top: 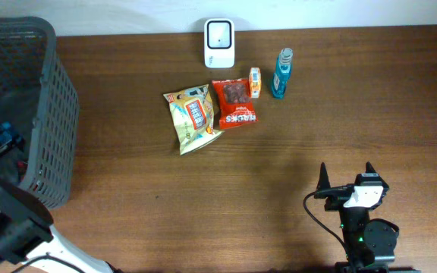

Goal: Scan the item barcode
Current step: 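Move the left gripper back down into the basket, then grasp the small dark red snack bag in the basket with left gripper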

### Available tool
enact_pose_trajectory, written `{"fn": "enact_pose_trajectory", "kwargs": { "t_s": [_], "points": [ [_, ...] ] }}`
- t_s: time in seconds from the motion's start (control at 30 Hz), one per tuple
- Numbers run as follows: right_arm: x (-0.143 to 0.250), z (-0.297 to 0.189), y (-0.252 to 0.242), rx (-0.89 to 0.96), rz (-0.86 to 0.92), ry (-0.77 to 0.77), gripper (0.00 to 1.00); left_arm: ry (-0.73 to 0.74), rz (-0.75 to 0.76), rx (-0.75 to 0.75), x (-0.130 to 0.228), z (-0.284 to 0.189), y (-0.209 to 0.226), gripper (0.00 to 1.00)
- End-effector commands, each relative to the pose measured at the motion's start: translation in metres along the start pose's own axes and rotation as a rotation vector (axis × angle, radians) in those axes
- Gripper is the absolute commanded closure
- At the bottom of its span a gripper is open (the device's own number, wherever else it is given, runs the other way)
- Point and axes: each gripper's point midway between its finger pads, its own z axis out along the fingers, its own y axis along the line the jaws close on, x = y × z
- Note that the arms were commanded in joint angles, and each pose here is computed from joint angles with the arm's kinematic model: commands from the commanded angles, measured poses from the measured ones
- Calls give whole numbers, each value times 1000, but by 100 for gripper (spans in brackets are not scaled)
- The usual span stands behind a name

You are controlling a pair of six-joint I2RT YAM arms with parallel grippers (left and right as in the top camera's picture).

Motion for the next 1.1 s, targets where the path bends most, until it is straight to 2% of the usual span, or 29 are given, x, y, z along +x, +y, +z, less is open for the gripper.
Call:
{"fn": "enact_pose_trajectory", "kwargs": {
  "t_s": [0.0, 0.13, 0.57, 0.8, 1.0, 1.07],
  "points": [
    [4, 0, -3, 17, 1, 9, 2, 121, 54, -58, 13, 32, 8, 13],
    [4, 0, -3, 17, 1, 9, 2, 204, 82, -64, 27, 48, 8, 16],
    [4, 0, -3, 17, 1, 9, 1, 297, 96, -79, 51, 71, 9, 16],
    [4, 0, -3, 17, 1, 9, 2, 256, 94, -79, 45, 90, 7, 16],
    [4, 0, -3, 17, 1, 9, 2, 171, 83, -94, 24, 94, 8, 29],
    [4, 0, -3, 17, 1, 9, 2, 144, 78, -92, 18, 96, 7, 46]
  ]
}}
